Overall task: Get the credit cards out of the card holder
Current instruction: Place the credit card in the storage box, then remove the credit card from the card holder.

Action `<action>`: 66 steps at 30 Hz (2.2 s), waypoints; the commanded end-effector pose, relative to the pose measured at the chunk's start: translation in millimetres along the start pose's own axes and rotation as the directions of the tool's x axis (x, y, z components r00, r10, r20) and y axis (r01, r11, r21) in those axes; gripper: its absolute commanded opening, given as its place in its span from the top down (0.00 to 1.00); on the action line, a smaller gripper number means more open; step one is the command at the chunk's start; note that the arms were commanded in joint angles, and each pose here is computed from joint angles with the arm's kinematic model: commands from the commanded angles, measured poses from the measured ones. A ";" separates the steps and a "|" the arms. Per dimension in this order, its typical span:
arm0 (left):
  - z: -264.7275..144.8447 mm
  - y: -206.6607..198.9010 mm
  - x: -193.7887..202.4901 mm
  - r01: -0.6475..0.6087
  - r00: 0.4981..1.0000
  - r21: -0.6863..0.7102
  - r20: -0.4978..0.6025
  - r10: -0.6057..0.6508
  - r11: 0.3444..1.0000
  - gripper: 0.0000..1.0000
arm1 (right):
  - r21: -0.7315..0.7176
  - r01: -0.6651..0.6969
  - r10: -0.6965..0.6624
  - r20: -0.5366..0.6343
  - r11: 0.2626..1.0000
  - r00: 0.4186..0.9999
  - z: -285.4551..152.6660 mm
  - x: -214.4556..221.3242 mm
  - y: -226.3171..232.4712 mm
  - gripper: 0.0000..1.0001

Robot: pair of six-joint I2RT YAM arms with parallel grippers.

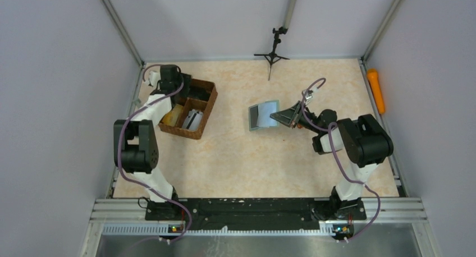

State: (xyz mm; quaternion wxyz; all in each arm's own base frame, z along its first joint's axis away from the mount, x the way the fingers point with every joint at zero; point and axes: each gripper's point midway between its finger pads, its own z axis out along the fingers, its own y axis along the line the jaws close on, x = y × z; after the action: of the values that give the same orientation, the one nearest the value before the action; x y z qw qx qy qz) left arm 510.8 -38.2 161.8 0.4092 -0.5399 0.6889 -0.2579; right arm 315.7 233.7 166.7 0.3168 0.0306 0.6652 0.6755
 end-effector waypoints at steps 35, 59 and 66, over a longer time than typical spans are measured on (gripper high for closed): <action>-225.1 0.2 180.8 0.068 0.629 0.892 -0.385 0.675 0.446 0.01 | -0.342 0.017 -0.039 -0.056 0.940 0.998 30.5 0.6 149.6 1.00; -242.9 -35.6 187.2 0.273 0.559 0.893 -0.450 0.696 0.357 1.00 | -0.077 0.203 -0.209 -0.083 0.976 0.974 59.0 -11.7 106.1 0.91; -173.3 -13.9 195.5 -0.097 0.574 0.833 -0.400 0.714 0.544 1.00 | 0.351 0.407 -0.382 -0.140 0.843 0.913 37.5 -40.8 41.6 0.41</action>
State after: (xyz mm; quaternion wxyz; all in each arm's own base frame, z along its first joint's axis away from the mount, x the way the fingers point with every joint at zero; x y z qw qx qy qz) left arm 332.4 -248.8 224.7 0.2934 0.0056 0.6703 -0.6816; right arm 330.8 280.9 249.7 0.3653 -0.0544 0.7098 0.5998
